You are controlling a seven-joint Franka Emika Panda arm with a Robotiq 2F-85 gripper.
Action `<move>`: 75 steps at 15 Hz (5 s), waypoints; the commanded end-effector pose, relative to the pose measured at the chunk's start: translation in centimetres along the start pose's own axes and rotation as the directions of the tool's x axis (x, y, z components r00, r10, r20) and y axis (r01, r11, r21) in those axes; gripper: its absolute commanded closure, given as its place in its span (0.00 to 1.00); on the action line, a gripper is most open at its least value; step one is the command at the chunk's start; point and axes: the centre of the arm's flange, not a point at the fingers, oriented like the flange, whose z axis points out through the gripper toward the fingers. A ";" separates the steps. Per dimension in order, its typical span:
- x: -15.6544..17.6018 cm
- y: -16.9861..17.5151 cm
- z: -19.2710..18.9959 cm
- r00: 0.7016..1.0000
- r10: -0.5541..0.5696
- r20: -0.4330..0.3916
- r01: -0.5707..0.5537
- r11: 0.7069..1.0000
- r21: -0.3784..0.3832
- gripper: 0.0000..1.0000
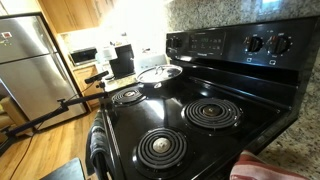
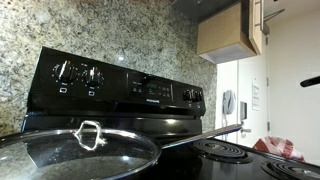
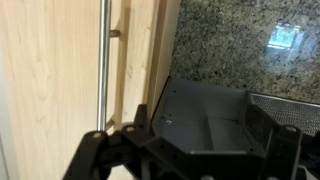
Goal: Open door of the kitchen unit
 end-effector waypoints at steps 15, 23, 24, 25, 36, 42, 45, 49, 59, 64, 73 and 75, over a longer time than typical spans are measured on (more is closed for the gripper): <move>0.0 4.1 7.3 0.992 0.120 0.028 -0.122 0.990 0.074 0.00; 1.6 4.2 8.6 0.981 0.191 0.023 -0.192 0.976 0.097 0.00; 1.5 4.8 7.8 0.984 0.177 0.010 -0.178 0.982 0.067 0.00; 1.6 5.4 7.3 0.985 0.171 0.008 -0.171 0.983 0.061 0.00; -0.1 9.0 8.9 0.987 0.159 0.031 -0.159 0.987 -0.002 0.00; -1.3 9.1 8.6 0.987 0.156 0.038 -0.155 0.988 -0.029 0.00; -1.3 9.1 8.6 0.987 0.156 0.037 -0.155 0.988 -0.029 0.00; -1.3 9.1 8.6 0.987 0.156 0.037 -0.155 0.988 -0.028 0.00; 3.1 11.1 15.2 0.998 0.037 -0.046 -0.031 0.992 0.121 0.00; 3.0 12.1 15.4 0.997 -0.020 -0.072 0.032 0.987 0.160 0.00; 1.5 12.3 10.4 0.988 -0.126 -0.091 0.146 0.953 0.266 0.00; 1.3 12.5 9.1 0.987 -0.126 -0.097 0.149 0.949 0.280 0.00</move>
